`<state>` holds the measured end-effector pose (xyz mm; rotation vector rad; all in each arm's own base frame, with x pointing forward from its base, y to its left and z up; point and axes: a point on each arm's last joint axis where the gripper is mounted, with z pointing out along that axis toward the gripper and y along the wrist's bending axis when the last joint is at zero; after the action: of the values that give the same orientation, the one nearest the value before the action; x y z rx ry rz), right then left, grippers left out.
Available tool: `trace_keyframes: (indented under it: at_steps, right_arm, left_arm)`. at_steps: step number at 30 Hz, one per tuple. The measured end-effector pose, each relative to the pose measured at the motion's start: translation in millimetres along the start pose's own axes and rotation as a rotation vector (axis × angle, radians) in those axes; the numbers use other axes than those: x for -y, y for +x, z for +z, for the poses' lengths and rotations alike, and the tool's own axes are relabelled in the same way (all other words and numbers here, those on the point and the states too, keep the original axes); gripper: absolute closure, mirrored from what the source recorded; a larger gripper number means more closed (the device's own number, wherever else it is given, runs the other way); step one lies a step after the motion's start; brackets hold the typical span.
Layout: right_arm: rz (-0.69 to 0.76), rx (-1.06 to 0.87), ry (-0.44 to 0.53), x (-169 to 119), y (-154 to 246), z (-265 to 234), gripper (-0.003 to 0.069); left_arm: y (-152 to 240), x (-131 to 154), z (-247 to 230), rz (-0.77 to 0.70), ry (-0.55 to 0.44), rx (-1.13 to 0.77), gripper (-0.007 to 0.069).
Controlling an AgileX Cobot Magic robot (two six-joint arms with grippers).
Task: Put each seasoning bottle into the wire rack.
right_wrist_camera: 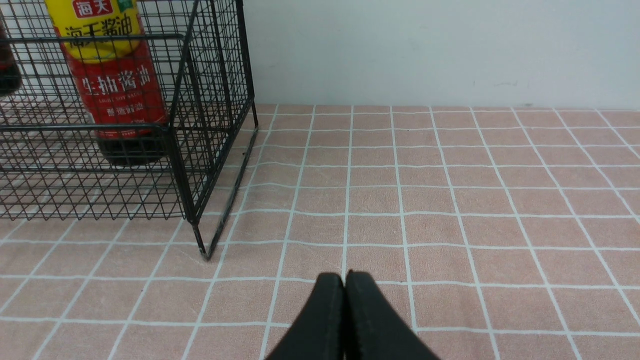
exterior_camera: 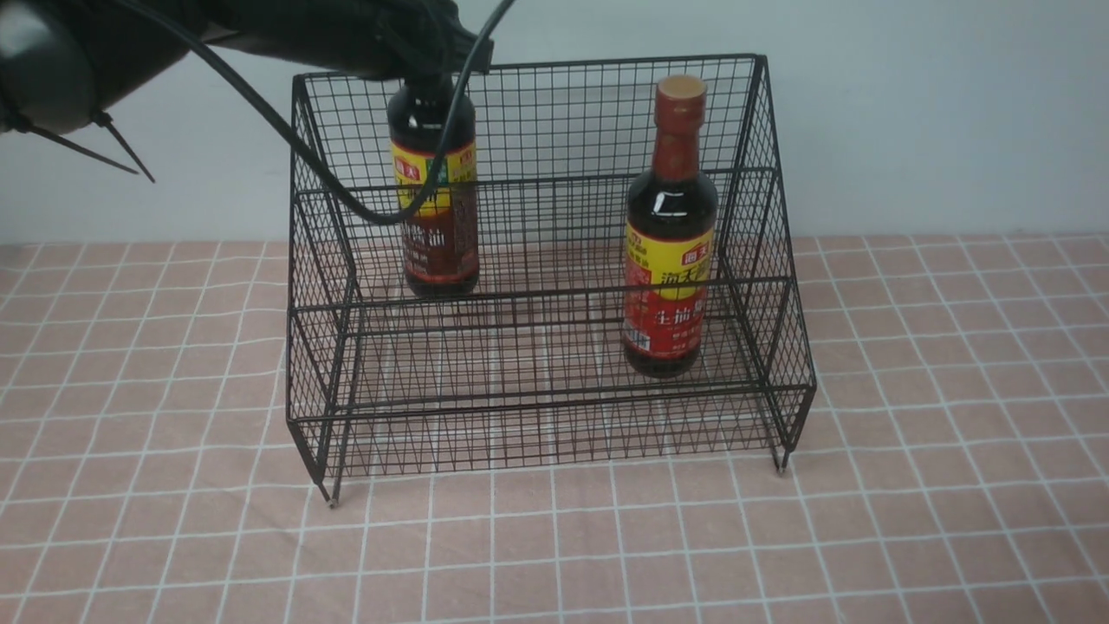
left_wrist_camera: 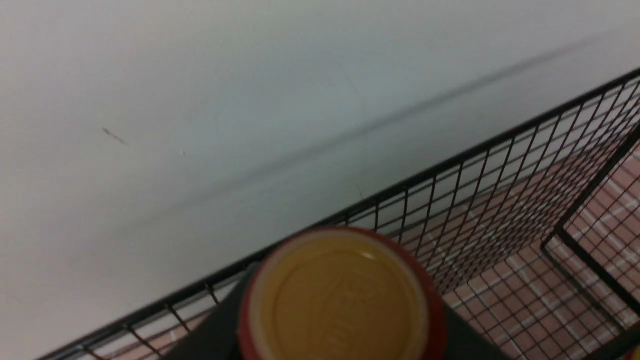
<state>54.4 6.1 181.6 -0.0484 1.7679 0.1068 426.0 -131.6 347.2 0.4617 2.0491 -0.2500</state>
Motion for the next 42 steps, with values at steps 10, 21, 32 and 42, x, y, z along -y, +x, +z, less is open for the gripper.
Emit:
trace_keyframes:
  at_steps: [10, 21, 32, 42]
  right_arm:
    - [0.0, 0.0, 0.0, 0.0, 0.0, 0.0, 0.0673]
    - [0.0, 0.0, 0.0, 0.0, 0.0, 0.0, 0.0673]
    - [0.0, 0.0, 0.0, 0.0, 0.0, 0.0, 0.0673]
    - [0.0, 0.0, 0.0, 0.0, 0.0, 0.0, 0.0673]
  left_arm:
    - [8.7, -0.4, 10.6, -0.001, 0.006, -0.041, 0.0367]
    - [-8.9, 0.5, -12.2, 0.0, -0.006, 0.031, 0.0202]
    - [-55.2, 9.3, -114.2, 0.053, -0.043, 0.218, 0.0413]
    - [-59.0, 27.2, -237.6, 0.117, -0.037, 0.285, 0.0632]
